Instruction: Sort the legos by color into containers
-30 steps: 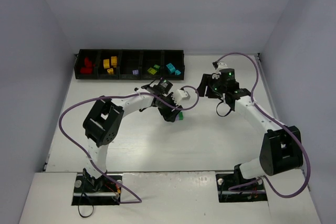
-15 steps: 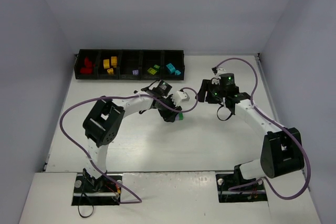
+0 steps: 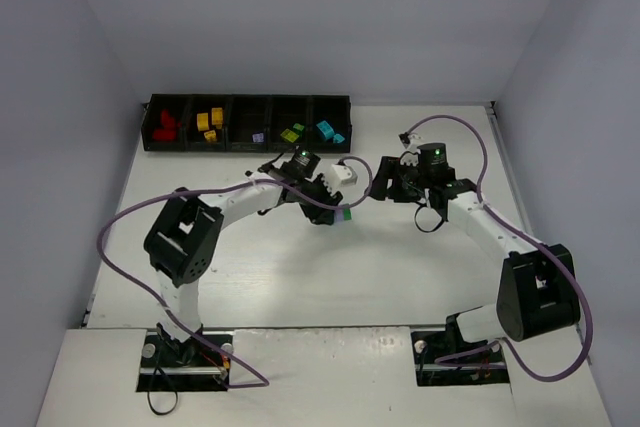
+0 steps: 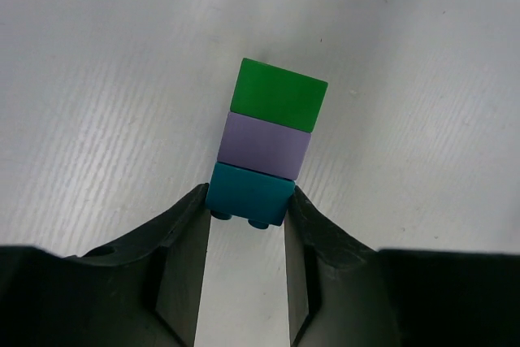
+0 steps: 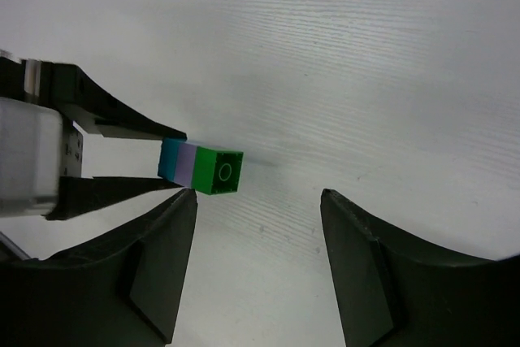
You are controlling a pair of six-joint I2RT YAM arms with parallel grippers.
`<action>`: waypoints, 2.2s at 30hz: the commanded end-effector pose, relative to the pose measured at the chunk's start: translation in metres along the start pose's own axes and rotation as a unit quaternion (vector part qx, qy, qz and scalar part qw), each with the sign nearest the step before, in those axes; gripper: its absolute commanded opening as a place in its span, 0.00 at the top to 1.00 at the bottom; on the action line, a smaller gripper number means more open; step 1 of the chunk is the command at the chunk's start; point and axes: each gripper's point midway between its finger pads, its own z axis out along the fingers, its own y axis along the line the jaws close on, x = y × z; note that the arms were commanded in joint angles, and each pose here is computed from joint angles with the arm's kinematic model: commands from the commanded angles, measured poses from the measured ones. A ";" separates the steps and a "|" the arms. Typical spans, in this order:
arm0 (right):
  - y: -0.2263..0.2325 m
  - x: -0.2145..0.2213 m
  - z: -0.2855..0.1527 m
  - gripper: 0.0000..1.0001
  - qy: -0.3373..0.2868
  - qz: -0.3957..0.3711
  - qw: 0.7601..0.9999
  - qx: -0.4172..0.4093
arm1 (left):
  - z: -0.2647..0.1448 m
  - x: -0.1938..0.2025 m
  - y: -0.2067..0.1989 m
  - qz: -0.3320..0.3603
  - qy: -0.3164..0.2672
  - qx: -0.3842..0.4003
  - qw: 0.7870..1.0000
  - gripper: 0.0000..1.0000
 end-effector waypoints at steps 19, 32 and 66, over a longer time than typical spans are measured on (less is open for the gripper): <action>0.112 -0.037 -0.002 0.28 0.044 0.071 0.961 -0.262 | -0.089 -0.097 -0.001 0.058 -0.158 -0.055 0.984 0.87; 0.106 -0.015 0.024 0.40 0.077 0.075 0.962 -0.252 | -0.090 -0.103 -0.001 0.059 -0.167 -0.055 0.983 0.87; 0.071 -0.042 0.006 1.00 0.022 0.079 0.965 -0.248 | -0.063 -0.089 0.021 0.010 -0.180 -0.050 0.982 0.93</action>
